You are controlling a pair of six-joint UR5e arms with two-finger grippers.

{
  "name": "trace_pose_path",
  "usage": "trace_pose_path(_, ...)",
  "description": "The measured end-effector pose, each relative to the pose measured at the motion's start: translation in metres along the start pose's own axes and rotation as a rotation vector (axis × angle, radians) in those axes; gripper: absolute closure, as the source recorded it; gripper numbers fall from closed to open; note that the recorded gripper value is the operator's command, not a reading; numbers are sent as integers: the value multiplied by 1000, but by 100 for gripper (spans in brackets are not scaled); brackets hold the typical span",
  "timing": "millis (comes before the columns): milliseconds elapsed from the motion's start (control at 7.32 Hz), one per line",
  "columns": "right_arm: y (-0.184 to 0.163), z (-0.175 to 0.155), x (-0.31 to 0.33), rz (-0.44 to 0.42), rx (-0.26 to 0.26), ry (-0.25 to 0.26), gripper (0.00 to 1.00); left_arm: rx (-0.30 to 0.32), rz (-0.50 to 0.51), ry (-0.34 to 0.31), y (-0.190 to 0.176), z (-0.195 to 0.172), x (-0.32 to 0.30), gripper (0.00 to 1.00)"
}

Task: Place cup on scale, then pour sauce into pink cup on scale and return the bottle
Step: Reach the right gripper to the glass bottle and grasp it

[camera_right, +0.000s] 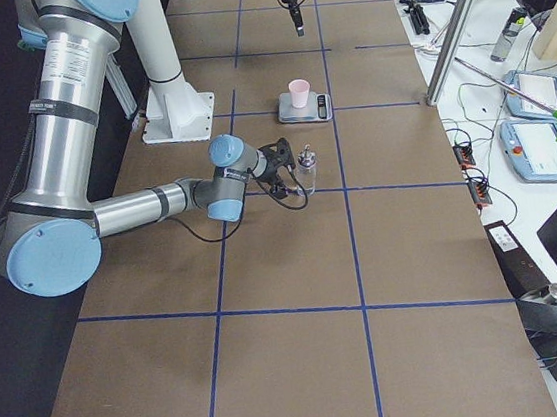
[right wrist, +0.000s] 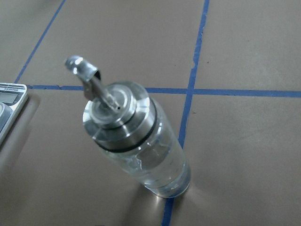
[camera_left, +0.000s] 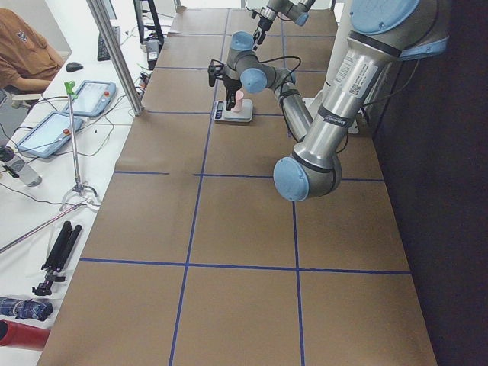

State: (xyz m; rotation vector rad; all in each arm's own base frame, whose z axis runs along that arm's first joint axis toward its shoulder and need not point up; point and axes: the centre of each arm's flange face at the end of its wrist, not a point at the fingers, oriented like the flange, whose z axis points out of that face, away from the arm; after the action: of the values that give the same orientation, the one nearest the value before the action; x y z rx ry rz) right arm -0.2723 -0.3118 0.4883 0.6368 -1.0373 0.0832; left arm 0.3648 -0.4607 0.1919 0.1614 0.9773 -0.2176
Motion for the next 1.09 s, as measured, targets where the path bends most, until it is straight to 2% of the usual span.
trace_pose_path(137,25,9,-20,-44,90,37,9,0,0,2,0,0,1,45)
trace_pose_path(273,41,12,-30,-71,151,61,12,0,0,2,0,-1,1,45)
trace_pose_path(683,48,13,-37,-97,273,115,12,-1,0,2,0,-1,1,44)
trace_pose_path(1092,41,33,-56,-119,365,193,8,-1,0,1,0,-1,1,44)
